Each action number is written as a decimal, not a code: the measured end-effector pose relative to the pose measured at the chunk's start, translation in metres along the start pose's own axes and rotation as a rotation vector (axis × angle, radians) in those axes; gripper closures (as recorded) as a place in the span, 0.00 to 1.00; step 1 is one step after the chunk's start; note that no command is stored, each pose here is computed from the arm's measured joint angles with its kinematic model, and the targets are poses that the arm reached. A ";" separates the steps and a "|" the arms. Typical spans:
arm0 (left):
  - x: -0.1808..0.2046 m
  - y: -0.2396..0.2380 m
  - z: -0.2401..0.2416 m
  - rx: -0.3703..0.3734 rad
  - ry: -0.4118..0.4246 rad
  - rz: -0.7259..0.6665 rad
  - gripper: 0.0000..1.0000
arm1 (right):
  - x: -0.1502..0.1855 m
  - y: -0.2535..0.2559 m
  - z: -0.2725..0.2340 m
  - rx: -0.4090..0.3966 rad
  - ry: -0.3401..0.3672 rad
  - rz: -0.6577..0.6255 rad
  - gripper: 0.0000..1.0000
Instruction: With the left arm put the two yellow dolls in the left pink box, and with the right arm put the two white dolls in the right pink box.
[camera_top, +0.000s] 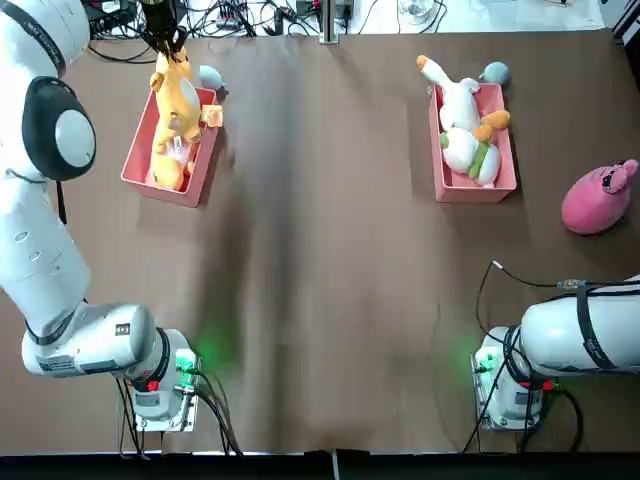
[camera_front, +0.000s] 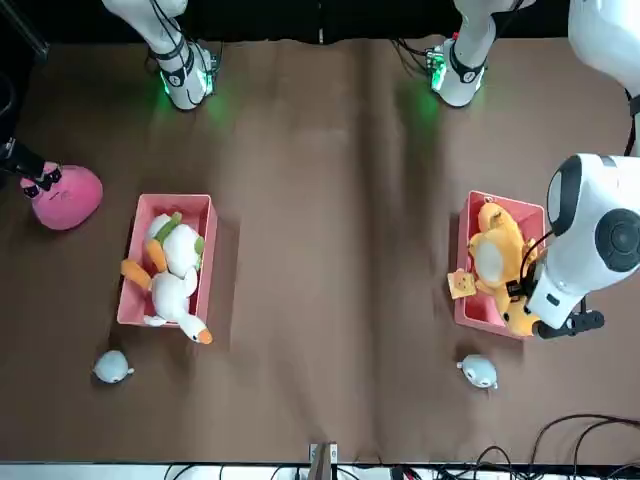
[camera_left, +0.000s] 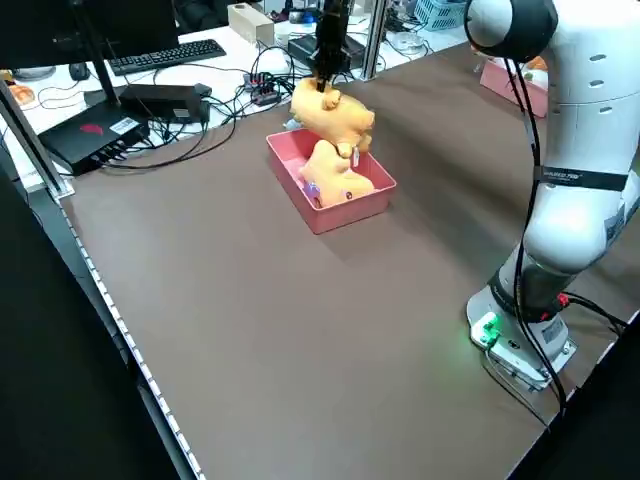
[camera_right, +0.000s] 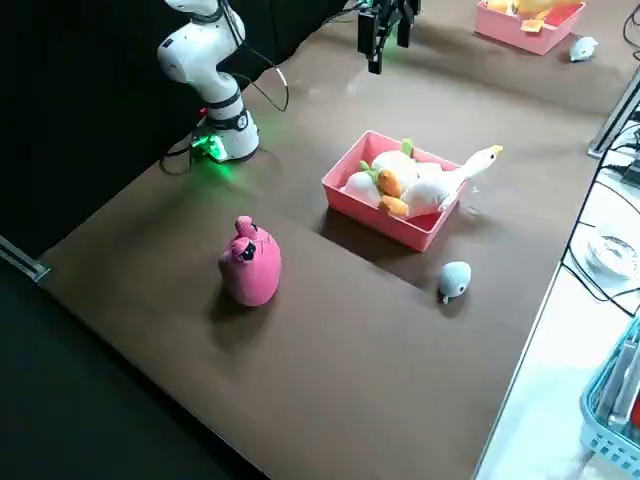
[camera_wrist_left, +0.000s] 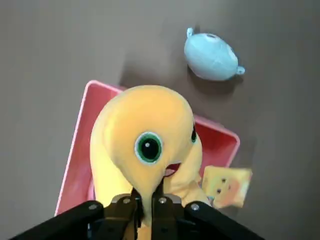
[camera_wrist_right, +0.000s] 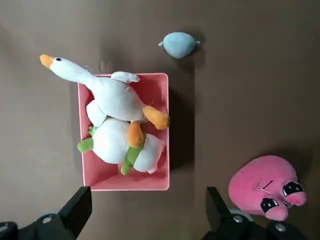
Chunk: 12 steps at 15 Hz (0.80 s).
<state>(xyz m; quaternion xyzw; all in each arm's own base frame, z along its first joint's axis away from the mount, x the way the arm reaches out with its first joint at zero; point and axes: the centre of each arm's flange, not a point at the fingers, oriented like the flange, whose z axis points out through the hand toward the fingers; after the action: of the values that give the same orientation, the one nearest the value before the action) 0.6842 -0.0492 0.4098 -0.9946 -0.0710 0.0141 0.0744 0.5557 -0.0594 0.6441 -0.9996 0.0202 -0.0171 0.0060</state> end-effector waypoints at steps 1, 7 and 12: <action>0.004 -0.001 0.008 -0.007 0.009 -0.001 0.91 | 0.001 0.000 -0.001 0.001 0.002 -0.001 0.00; 0.011 -0.001 0.032 -0.013 0.001 -0.005 0.91 | 0.002 -0.007 0.006 0.002 -0.022 -0.010 0.01; 0.011 -0.018 0.074 -0.005 -0.069 -0.027 0.91 | 0.004 -0.015 0.013 0.003 -0.032 -0.021 0.01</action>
<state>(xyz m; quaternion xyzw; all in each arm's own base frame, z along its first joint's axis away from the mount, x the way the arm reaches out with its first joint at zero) 0.6901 -0.0190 0.3388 -0.9927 -0.0867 0.0472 0.0696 0.5609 -0.0448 0.6313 -0.9999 0.0098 -0.0014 0.0076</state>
